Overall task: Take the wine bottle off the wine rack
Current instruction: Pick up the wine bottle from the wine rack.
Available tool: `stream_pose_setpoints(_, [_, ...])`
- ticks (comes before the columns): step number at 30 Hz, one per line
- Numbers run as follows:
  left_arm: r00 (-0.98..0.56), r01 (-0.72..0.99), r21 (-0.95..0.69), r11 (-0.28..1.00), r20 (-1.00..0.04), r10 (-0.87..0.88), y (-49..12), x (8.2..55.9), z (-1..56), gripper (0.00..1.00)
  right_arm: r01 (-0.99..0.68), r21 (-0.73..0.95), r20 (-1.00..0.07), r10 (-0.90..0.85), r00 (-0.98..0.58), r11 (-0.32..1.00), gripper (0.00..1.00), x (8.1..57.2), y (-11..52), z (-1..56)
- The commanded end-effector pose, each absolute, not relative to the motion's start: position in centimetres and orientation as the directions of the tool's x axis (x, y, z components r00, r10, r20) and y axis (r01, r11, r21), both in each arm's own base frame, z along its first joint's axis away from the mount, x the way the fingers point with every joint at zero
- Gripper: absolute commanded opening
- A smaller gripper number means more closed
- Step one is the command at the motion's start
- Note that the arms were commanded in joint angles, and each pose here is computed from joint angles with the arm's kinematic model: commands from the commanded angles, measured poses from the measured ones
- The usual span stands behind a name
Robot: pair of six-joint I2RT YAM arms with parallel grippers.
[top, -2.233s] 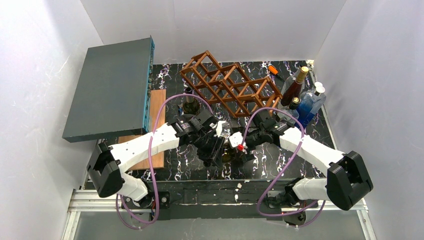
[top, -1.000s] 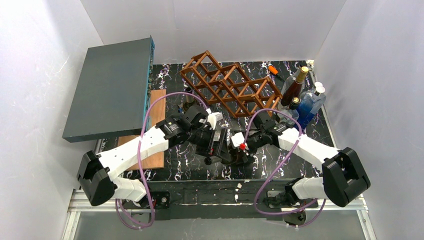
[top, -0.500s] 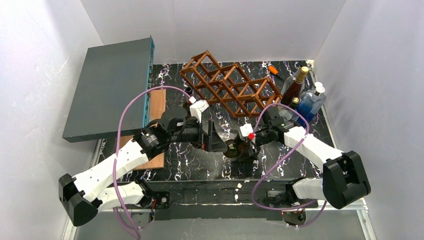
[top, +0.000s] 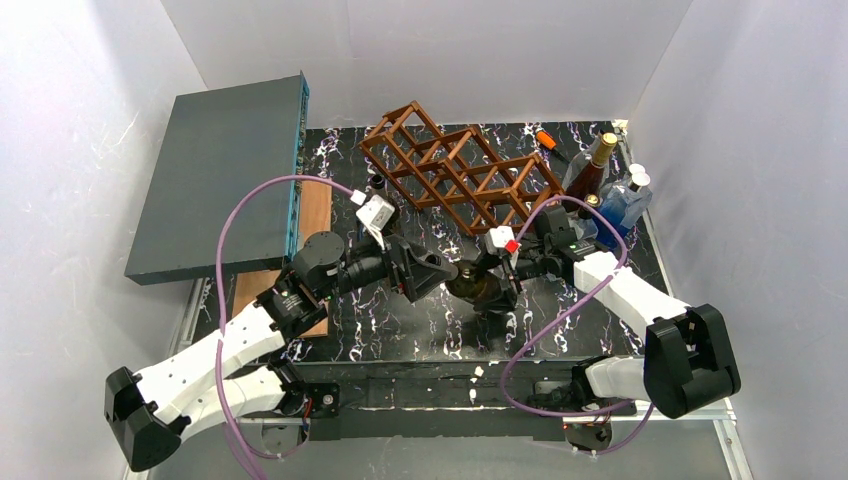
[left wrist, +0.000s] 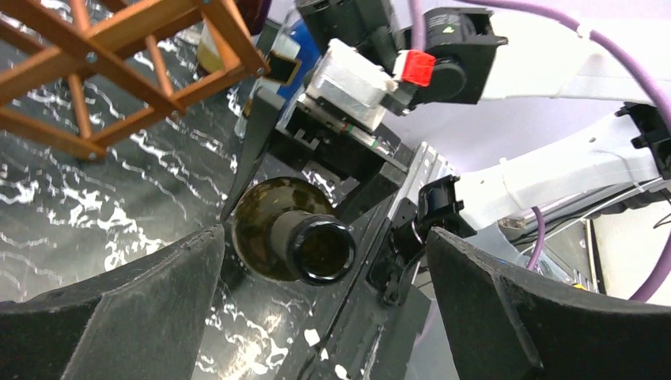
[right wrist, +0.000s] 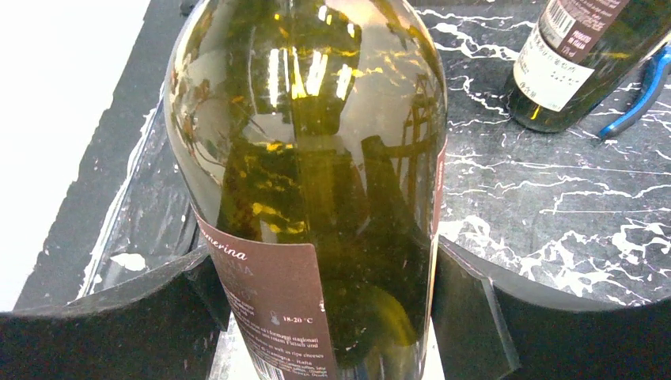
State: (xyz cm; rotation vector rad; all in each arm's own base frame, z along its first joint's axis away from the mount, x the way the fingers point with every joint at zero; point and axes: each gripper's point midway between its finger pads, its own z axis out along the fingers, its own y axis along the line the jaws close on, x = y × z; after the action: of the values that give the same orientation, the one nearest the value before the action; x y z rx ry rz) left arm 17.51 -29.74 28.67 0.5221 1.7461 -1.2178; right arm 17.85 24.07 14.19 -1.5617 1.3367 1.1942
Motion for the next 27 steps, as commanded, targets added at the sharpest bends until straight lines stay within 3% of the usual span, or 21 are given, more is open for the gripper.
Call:
stream_pose_setpoints(1, [-0.345,0.833,-0.391,0.393,-0.92,-0.184,-30.8,17.7,31.4,0.98,-0.978,0.012,-0.987,-0.162,0.022,-0.208,0.22,18.2,25.1,17.7])
stream_pose_setpoints(8, [-0.304,0.845,-0.331,0.419,-0.943,-0.131,-33.0,18.5,29.8,0.96,-0.978,0.042,-0.99,-0.143,-0.013,-0.206,0.22,18.3,25.0,18.1])
stream_pose_setpoints(13, [-0.323,0.83,-0.358,0.429,-0.934,-0.153,-34.0,19.3,29.7,0.77,-0.978,0.051,-0.989,-0.145,-0.021,-0.203,0.22,18.4,25.0,17.9])
stream_pose_setpoints(19, [-0.325,0.806,-0.369,0.462,-0.929,-0.176,-34.0,19.9,29.4,0.63,-0.979,0.051,-0.989,-0.146,-0.022,-0.199,0.22,18.5,24.9,17.9])
stream_pose_setpoints(24, [-0.323,0.81,-0.36,0.464,-0.933,-0.16,-34.3,20.1,29.0,0.43,-0.979,0.052,-0.989,-0.148,-0.023,-0.196,0.22,18.6,24.9,17.8])
stream_pose_setpoints(27, [-0.311,0.826,-0.343,0.448,-0.939,-0.145,-34.7,19.9,29.1,0.13,-0.98,0.053,-0.988,-0.151,-0.024,-0.191,0.23,18.6,24.8,17.8])
